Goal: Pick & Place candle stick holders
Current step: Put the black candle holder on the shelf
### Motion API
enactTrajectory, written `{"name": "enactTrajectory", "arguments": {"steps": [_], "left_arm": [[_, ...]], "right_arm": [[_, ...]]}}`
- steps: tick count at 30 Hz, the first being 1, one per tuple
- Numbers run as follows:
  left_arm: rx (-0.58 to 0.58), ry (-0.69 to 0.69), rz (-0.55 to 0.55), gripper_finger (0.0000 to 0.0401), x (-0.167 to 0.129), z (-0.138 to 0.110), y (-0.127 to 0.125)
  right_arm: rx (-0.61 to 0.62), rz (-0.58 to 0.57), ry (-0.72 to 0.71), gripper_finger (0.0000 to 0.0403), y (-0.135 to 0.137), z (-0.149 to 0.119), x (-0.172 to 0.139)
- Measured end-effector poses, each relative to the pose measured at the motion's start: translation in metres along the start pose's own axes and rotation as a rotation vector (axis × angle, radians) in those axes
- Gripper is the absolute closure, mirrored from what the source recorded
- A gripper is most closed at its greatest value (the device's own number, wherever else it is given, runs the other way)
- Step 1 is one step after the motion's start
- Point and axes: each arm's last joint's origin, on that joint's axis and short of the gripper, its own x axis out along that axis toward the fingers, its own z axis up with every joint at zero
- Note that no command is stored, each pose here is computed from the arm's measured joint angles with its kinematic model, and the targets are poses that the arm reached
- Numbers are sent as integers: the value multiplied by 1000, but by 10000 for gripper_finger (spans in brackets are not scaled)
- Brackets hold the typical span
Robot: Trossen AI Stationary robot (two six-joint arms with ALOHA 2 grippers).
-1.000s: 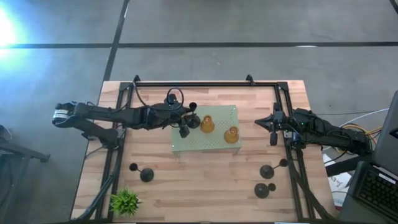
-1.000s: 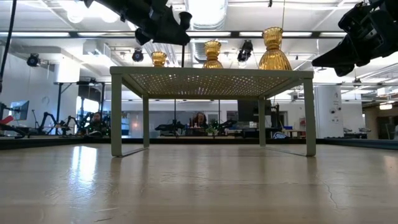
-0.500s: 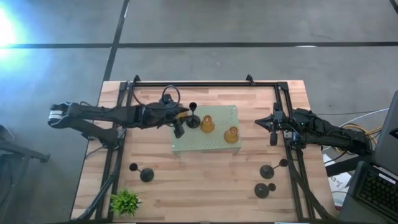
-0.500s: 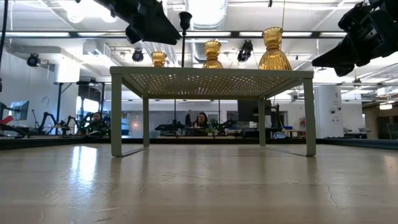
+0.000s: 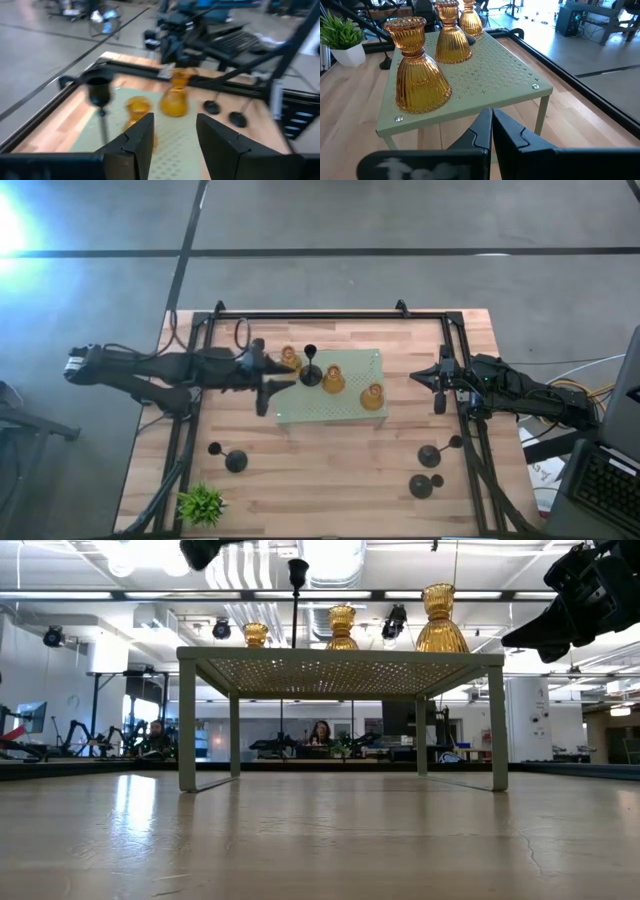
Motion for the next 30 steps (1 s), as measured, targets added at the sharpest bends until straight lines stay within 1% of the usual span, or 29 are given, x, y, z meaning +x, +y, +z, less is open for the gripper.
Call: {"name": "enactTrajectory", "arguments": {"steps": [4, 6, 8, 11, 14, 16, 20, 22, 25, 27, 29, 30], "left_arm": [[14, -15, -99, 250, -13, 0, -19], [30, -19, -118, 251, -18, -1, -29], [54, -25, -99, 252, -23, -4, -41], [118, -29, 3, 252, -30, -13, -56], [160, -19, 70, 252, -35, -29, -67], [157, -13, 81, 252, -39, -39, -71], [164, 14, 52, 252, -42, -53, -75], [170, 18, 47, 252, -43, -56, -75], [175, 21, 50, 252, -45, -59, -73], [183, 29, 52, 252, -47, -62, -70], [176, 30, 53, 252, -49, -65, -67], [170, 27, 53, 252, -49, -68, -65]], "right_arm": [[0, 0, 0, 394, 0, 0, 0], [0, 0, 0, 394, 0, 0, 0], [0, 0, 0, 394, 0, 0, 0], [-1, 0, 0, 394, 0, 0, 0], [-42, 0, 0, 394, 0, 0, 0], [-67, 0, -1, 394, 0, 0, 0], [10, 3, -22, 394, 0, 2, 0], [70, 9, -81, 394, 1, 8, 0], [158, 36, -248, 394, 2, 24, -3], [162, 55, -371, 394, 2, 35, -7], [120, 60, -486, 394, 3, 45, -11], [91, 42, -542, 394, 3, 50, -14]]}}
